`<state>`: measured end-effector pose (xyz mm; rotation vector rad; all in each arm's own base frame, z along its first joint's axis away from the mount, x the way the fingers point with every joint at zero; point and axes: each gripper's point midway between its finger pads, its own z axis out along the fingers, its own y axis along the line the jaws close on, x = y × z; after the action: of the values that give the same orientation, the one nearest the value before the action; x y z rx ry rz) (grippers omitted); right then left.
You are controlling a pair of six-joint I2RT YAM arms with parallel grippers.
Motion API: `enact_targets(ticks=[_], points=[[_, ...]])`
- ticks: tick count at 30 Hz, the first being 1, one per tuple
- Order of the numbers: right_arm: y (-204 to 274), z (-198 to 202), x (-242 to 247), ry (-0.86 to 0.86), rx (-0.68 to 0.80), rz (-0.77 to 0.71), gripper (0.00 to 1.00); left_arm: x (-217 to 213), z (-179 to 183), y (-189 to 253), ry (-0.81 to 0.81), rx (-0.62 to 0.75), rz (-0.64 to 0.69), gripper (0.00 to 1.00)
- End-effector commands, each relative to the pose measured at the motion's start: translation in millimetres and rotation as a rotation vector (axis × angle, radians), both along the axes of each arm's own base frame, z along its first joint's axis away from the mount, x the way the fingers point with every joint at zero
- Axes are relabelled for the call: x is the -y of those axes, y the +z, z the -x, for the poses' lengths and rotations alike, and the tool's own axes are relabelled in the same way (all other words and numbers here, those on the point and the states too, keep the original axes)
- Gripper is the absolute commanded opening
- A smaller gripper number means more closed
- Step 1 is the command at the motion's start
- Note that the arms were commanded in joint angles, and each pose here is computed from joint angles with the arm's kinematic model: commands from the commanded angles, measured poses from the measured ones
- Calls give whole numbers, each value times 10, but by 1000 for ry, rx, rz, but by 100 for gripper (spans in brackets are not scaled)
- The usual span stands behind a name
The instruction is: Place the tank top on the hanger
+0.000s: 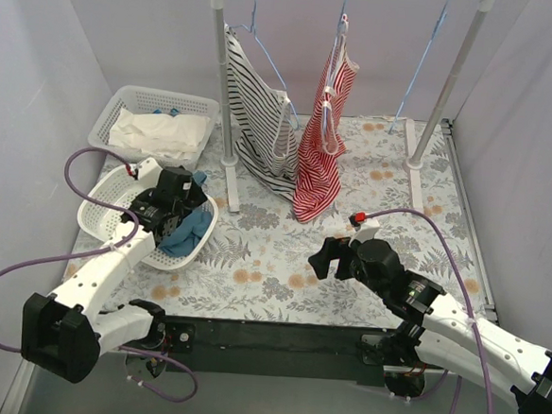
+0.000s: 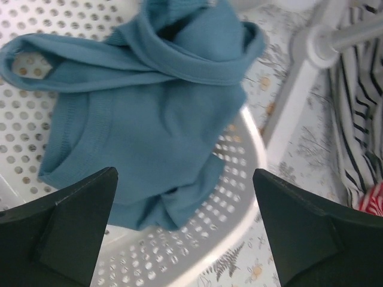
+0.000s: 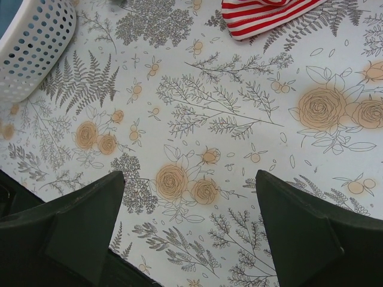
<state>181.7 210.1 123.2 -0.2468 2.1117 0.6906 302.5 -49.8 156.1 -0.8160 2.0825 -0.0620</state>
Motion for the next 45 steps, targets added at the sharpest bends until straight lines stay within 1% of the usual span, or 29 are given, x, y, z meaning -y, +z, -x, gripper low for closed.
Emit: enact_targets(ticks=[1,4,8,9,11,13,15,17,18,19,20,21,22,24,26,27,29,31,33,35,36,37,38,40,41,42,43,44,45], points=[[147,-30,-44,11,36,-34,99,-228,5,-237,101,-10,89,98],[128,-27,-58,18,32,-31,99,-329,-10,-404,161,-40,100,97],[128,-20,-85,33,29,-28,99,-358,-24,-637,199,-85,88,90],[128,-20,-85,33,29,-28,99,-369,-15,-703,207,-101,81,85],[125,-20,-81,31,30,-28,99,-433,62,-896,260,-164,59,82],[129,-19,-75,26,29,-33,99,-507,158,-1047,324,-203,43,75],[130,-21,-69,22,30,-37,99,-505,199,-1113,331,-219,47,69],[129,-14,-67,22,30,-42,98,-510,244,-1174,336,-230,48,60],[129,-14,-67,22,30,-42,98,-508,260,-1181,335,-233,50,54],[127,-8,-65,24,31,-41,98,-489,268,-1182,326,-235,59,35],[137,-13,-64,23,34,-42,98,-480,276,-1146,317,-223,65,26],[145,-12,-63,23,36,-45,98,-472,275,-1110,313,-215,72,14],[154,-13,-62,22,39,-46,98,-455,290,-1062,301,-212,81,0],[183,-21,-59,20,46,-50,98,-434,245,-822,263,-153,90,0],[192,-20,-56,20,48,-48,98,-398,246,-627,217,-128,95,0],[210,-30,-53,15,51,-49,98,-385,202,-339,187,-55,103,0],[238,-40,-55,14,56,-50,98,-374,228,-71,139,-5,98,0],[297,-61,-59,12,67,-49,98,-363,227,386,74,115,85,0],[332,-93,-62,6,78,-42,98,-273,204,709,-13,197,90,0],[442,-129,-78,6,102,-42,98,-219,168,1168,-87,306,72,0],[449,-152,-75,-2,104,-31,98,-102,150,1313,-160,336,88,0],[487,-170,-75,-5,112,-28,98,-57,142,1635,-193,405,94,0],[580,-192,-78,-8,125,-29,98,20,99,1769,-264,433,68,0],[677,-231,-67,-23,141,-25,98,189,115,2100,-374,502,82,0],[776,-247,-64,-28,156,-28,98,250,106,2377,-426,562,64,0],[854,-275,-34,-46,174,-31,98,296,113,2507,-462,592,56,0],[915,-287,-20,-56,186,-34,98,470,156,2613,-562,614,88,0],[1044,-308,-6,-66,208,-48,98,550,214,2825,-617,662,96,0],[1110,-323,44,-85,226,-45,98,646,196,2848,-680,660,94,0]])
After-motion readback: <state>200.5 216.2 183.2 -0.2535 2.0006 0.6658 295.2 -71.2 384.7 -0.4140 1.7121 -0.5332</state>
